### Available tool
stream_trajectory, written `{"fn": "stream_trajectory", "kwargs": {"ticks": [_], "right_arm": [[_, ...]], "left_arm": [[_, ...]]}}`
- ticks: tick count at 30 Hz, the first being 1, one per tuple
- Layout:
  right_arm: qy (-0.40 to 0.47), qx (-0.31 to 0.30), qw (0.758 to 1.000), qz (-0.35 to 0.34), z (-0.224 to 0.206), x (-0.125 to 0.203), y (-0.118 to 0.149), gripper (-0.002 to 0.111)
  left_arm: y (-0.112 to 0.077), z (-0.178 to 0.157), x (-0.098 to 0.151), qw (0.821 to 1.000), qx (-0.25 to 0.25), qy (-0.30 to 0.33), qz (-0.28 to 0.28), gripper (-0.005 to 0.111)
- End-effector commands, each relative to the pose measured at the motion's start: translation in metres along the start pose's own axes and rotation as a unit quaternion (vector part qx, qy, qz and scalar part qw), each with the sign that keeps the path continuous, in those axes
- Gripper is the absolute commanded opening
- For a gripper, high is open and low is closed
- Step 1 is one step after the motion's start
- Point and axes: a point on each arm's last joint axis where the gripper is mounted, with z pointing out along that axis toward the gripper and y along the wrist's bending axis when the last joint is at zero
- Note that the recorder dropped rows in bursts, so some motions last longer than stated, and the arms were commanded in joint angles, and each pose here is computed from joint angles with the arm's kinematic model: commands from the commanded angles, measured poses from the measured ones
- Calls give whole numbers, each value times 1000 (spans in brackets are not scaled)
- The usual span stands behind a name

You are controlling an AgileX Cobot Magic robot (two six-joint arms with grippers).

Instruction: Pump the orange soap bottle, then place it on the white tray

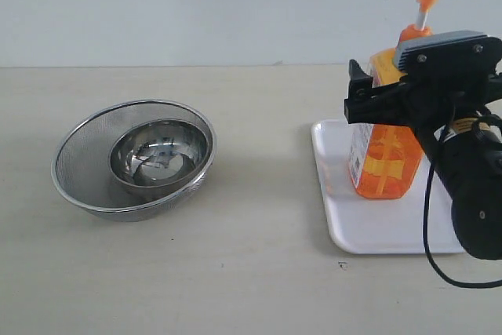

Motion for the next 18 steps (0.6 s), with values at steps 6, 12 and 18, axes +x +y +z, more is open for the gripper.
{"fn": "stream_trajectory", "kwargs": {"ticks": [6,12,18], "right_arm": [[-12,-7,1000,-21,-6,-28,-6,105],[-28,-21,999,-22,-10,-40,-6,105],[-47,-31,998,-22,-15,-55,-7,105]], "left_arm": [[0,0,1,1000,-2,-6,-5,5],[0,0,1,1000,-2,-6,-5,5],[0,0,1,1000,-2,-6,-5,5]]}}
